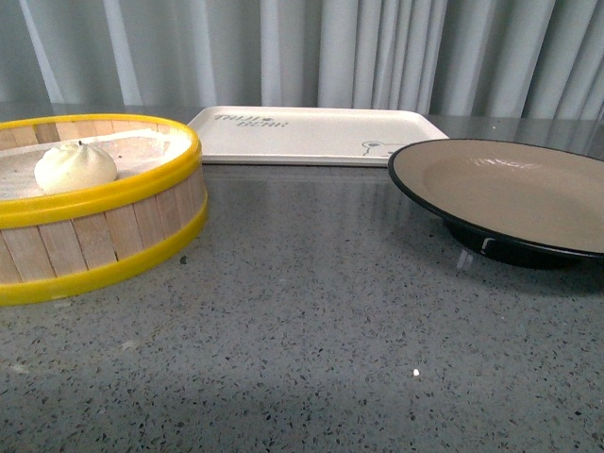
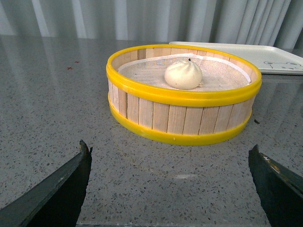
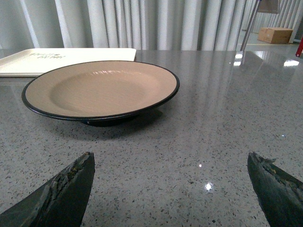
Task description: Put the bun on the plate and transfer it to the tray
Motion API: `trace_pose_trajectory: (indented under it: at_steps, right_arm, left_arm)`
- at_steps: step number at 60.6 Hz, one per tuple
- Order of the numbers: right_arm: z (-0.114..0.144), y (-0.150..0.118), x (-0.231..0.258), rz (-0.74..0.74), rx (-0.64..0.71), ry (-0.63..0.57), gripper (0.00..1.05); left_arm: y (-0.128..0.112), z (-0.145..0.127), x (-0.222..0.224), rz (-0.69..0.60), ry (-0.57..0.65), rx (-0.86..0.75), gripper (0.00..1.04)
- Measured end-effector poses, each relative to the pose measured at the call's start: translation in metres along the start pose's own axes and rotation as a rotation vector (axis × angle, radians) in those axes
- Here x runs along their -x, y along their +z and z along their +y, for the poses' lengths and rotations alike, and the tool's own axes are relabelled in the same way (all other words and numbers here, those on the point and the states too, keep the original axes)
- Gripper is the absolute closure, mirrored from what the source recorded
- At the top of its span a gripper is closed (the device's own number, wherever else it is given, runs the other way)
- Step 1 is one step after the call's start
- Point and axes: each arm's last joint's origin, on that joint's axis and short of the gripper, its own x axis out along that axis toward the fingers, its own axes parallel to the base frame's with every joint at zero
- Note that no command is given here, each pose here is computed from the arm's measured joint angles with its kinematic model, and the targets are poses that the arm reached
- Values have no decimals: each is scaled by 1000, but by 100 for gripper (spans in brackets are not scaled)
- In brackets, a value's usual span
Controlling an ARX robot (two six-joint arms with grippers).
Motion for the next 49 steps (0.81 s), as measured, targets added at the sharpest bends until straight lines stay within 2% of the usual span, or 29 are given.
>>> trace_pose_trajectory:
  at_steps: [46,49]
  right_arm:
    - [0,0,0,0,0,0,8]
    - [0,0,0,0,0,0,8]
  left_arm:
    - [0,0,0,0,0,0,7]
    - [-1,0,-1,104,-22,19,7]
